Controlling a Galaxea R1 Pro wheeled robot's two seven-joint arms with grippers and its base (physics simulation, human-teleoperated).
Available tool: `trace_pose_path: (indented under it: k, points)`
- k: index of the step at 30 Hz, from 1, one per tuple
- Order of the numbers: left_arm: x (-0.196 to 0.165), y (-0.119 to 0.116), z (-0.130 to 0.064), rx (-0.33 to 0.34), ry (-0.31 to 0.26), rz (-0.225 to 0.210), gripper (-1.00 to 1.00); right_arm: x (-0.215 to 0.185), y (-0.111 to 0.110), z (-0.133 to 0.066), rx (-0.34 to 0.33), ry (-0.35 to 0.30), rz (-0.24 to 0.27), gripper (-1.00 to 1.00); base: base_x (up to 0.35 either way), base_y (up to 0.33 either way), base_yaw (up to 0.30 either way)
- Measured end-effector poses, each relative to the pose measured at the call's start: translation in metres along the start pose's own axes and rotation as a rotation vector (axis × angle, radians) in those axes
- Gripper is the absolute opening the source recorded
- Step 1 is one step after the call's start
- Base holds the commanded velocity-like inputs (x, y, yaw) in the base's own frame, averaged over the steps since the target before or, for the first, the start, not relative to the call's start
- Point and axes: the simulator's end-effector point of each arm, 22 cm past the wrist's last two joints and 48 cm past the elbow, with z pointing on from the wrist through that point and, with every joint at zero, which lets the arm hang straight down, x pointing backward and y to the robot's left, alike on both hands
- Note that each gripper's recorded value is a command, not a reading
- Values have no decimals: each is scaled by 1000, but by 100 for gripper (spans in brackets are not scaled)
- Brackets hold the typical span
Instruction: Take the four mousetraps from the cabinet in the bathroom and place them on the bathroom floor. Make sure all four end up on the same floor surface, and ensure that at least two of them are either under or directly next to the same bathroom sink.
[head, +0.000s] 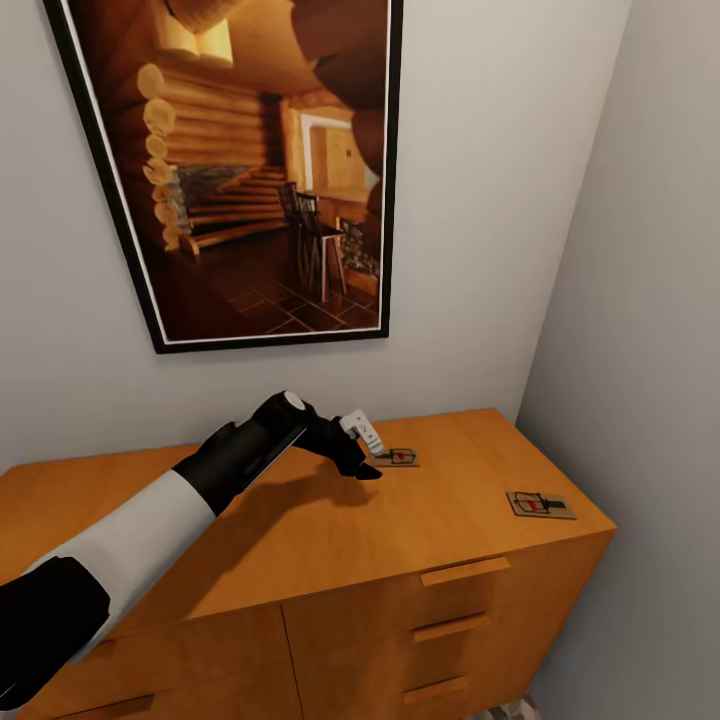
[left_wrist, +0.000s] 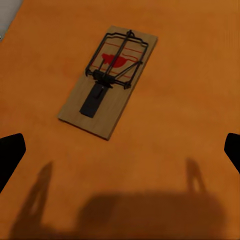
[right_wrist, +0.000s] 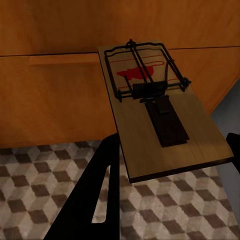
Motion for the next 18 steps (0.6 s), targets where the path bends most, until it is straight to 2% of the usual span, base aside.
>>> trace_pose_path:
  k: [11,18]
  points:
    - [4,3,2,-10,11,6,100,2,1,-1,-1,4,1,-100,2,0,0]
    - [4,3,2,-12,11,7,100,1,1,-1,-1,4,1,-100,168,0,0]
